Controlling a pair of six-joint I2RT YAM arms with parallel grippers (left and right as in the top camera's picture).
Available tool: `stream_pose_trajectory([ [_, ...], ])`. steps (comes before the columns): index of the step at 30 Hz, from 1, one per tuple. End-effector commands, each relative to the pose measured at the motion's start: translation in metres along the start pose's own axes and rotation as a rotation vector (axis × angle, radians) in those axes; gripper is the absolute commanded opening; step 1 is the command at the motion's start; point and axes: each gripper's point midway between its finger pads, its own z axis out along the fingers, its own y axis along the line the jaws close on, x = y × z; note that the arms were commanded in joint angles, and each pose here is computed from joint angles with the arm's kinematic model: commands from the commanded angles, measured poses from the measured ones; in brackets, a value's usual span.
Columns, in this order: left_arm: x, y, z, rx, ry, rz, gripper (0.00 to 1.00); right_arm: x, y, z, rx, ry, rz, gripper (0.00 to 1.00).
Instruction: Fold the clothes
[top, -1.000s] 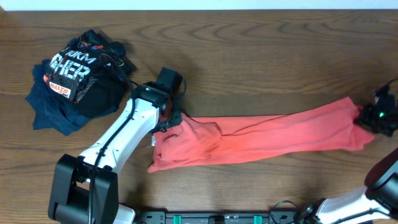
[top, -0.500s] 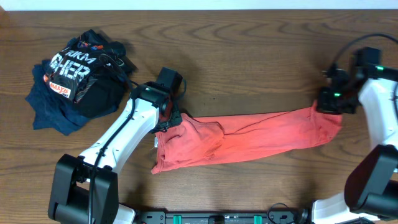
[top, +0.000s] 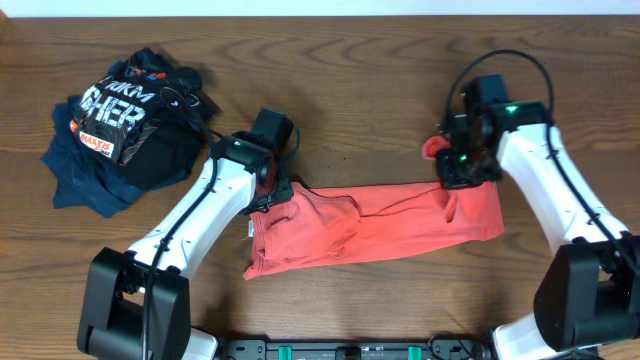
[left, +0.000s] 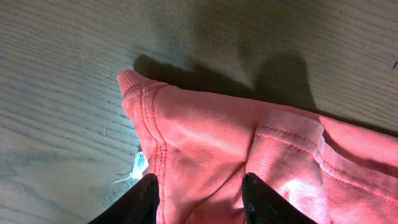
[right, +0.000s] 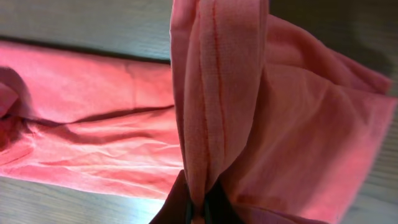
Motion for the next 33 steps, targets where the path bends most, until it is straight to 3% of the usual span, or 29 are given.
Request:
stream_pose_trajectory([
  [1, -0.004, 0.001, -0.007, 0.012, -0.018, -0.003, 0.46, 0.008, 0.009, 0.010, 0.010, 0.028, 0.004, 0.01],
  [10, -0.004, 0.001, -0.007, 0.012, -0.018, -0.003, 0.46, 0.016, 0.024, 0.017, 0.008, 0.051, -0.047, 0.03],
  [11, -0.004, 0.001, -0.007, 0.011, -0.017, -0.003, 0.45, 0.017, 0.026, 0.017, 0.005, 0.052, -0.051, 0.08],
  [13, -0.004, 0.001, -0.007, 0.011, -0.017, -0.003, 0.45, 0.018, 0.031, 0.017, -0.011, 0.055, -0.059, 0.29],
  [17, -0.004, 0.001, -0.007, 0.011, -0.017, -0.003, 0.46, 0.021, 0.055, 0.016, -0.139, 0.058, -0.185, 0.35],
  [21, -0.004, 0.001, -0.007, 0.011, -0.017, -0.003, 0.45, 0.017, 0.036, 0.017, -0.045, 0.052, -0.176, 0.34],
  [26, -0.004, 0.001, -0.007, 0.010, -0.017, -0.003, 0.46, 0.014, -0.025, 0.010, 0.255, 0.032, 0.058, 0.34],
  [29, -0.003, 0.002, -0.007, 0.008, -0.014, -0.002, 0.46, 0.016, -0.024, 0.011, 0.231, 0.040, 0.058, 0.35],
  [33, -0.002, 0.002, -0.007, 0.006, -0.011, -0.002, 0.46, 0.020, 0.010, 0.015, 0.049, 0.068, -0.053, 0.37],
])
